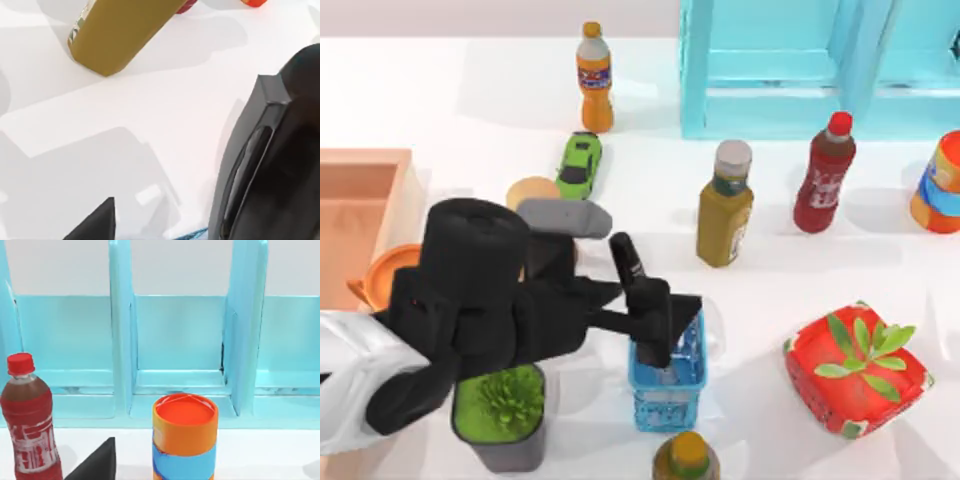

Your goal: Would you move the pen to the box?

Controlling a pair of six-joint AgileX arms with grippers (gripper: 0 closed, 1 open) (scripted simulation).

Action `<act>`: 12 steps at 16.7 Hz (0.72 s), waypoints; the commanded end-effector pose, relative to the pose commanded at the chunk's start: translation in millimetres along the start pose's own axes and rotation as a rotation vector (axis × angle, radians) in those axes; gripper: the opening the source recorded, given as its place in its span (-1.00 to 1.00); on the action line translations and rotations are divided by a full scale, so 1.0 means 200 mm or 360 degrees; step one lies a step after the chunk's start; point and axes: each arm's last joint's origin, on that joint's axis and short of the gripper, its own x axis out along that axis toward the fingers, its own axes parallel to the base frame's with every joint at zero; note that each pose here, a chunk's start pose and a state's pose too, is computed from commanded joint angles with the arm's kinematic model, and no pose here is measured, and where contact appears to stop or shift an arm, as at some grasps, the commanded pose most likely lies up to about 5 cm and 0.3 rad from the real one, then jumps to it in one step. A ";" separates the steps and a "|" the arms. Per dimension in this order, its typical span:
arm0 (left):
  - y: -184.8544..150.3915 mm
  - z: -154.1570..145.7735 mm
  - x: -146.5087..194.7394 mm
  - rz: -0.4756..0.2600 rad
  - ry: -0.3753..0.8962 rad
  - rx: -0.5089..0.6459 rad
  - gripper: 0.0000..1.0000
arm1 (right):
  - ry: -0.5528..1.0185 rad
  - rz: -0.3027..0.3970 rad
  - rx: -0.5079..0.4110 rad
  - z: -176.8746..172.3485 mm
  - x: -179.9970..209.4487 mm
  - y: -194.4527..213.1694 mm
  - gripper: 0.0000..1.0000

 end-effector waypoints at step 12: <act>0.05 -0.13 0.15 0.0010 0.0010 0.0002 0.85 | 0.0000 0.0000 0.0000 0.00 0.00 0.00 1.00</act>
